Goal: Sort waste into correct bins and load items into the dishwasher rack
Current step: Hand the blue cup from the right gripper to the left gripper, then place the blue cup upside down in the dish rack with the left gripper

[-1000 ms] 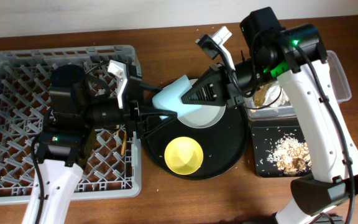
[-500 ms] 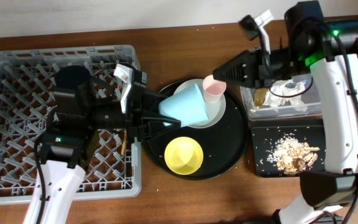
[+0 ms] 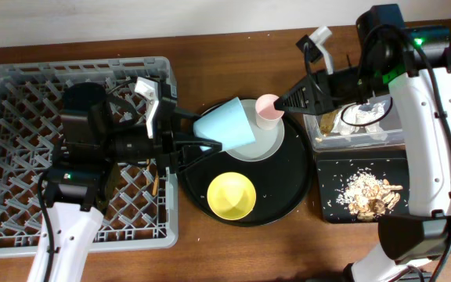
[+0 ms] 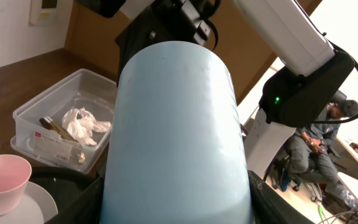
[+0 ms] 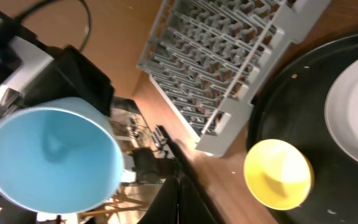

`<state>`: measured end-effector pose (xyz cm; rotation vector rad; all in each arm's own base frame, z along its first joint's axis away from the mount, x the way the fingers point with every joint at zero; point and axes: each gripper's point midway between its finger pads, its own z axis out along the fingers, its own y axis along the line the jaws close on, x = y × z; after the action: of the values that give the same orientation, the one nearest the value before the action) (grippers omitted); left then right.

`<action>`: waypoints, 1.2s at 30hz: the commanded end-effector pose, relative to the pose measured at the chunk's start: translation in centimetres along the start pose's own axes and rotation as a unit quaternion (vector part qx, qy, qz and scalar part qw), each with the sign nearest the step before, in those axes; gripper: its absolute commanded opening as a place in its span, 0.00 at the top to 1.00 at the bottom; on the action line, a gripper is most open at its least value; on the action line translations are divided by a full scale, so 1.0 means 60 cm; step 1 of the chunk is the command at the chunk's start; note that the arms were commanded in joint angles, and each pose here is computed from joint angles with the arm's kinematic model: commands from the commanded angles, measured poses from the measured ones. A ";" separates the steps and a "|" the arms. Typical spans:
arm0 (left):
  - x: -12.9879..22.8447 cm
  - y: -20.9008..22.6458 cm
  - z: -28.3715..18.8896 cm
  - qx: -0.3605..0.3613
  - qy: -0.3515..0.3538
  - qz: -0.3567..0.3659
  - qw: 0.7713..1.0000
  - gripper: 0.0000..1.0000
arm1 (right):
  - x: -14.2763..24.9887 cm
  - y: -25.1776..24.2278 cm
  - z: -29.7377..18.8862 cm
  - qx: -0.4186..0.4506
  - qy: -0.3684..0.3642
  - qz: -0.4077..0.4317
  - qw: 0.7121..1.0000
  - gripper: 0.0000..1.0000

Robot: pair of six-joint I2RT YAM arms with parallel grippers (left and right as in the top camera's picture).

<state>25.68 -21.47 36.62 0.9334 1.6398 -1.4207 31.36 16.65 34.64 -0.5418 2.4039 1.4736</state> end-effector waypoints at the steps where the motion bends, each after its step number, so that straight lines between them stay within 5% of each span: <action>1: -0.005 -0.004 -0.004 -0.003 -0.003 0.012 1.000 0.68 | 0.009 0.054 -0.013 -0.029 -0.018 -0.011 0.999 0.96; 7: -0.005 -0.004 -0.004 -0.002 -0.003 0.012 1.000 0.68 | 0.061 0.136 0.006 -0.021 0.012 -0.088 0.996 0.96; 11: -0.005 -0.004 -0.004 -0.002 -0.003 0.012 1.000 0.68 | 0.084 0.126 0.059 0.006 0.074 -0.124 0.989 0.96; 23: -0.005 -0.004 -0.004 -0.002 -0.003 0.012 1.000 0.68 | 0.066 0.081 0.060 0.079 0.070 -0.153 0.983 0.96; 31: -0.006 -0.003 -0.004 -0.003 -0.003 0.012 1.000 0.68 | 0.086 0.080 0.092 0.044 0.095 -0.141 0.984 0.96; 36: -0.016 0.070 -0.037 -0.121 -0.024 0.000 0.992 0.72 | 0.039 -0.004 -0.006 0.107 0.014 -0.069 0.992 0.96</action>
<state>26.96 -20.95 36.19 0.8781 1.6755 -1.3555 27.62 18.94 33.90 -0.8019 2.4291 1.1806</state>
